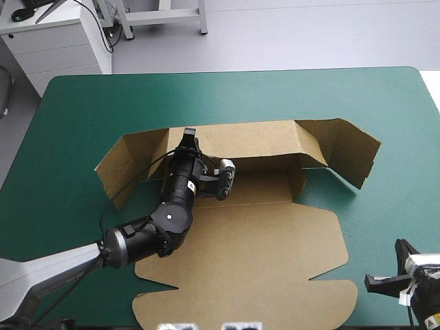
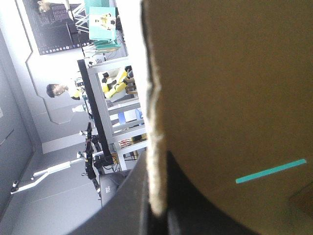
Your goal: Fold the box
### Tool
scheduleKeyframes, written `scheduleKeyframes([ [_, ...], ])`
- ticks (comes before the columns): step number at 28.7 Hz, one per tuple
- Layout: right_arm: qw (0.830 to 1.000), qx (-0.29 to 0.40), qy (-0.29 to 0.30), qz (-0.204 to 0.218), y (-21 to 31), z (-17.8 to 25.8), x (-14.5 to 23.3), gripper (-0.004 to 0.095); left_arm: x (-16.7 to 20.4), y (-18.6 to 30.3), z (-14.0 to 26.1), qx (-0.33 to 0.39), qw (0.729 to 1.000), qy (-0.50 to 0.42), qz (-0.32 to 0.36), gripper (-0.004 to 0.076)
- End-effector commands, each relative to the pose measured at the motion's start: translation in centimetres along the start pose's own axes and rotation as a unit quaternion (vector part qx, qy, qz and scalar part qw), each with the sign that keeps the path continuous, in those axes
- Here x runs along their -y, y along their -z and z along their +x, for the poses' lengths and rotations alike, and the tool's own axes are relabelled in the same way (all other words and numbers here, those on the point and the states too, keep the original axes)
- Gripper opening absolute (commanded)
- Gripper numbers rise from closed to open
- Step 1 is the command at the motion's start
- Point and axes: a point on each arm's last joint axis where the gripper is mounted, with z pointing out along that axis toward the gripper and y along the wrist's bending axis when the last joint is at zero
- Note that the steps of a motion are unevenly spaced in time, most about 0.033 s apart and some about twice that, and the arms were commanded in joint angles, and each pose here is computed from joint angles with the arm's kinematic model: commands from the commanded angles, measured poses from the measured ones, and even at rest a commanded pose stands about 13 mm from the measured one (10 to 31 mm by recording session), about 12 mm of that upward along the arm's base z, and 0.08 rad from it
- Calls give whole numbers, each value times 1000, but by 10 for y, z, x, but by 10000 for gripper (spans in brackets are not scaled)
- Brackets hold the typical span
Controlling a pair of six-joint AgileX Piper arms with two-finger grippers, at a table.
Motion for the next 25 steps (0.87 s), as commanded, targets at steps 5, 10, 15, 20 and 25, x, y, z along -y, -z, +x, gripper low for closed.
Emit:
scheduleKeyframes([
  [5,1000,-10,-7,-6,-20,-85,3,-19,-18,10,5,1,999,12,-36,-8],
  [10,1000,-27,3,-7,-52,-140,6,-19,-18,10,5,1,999,16,-34,-8],
  [15,998,-66,7,-17,-104,-184,7,-19,-18,10,5,1,999,18,-34,-8],
  [20,995,-88,-4,-44,-157,-215,3,-19,-17,9,5,1,999,45,-30,-8],
  [25,992,-104,3,-73,-220,-232,-1,-19,-17,9,4,8,998,47,-29,-8],
])
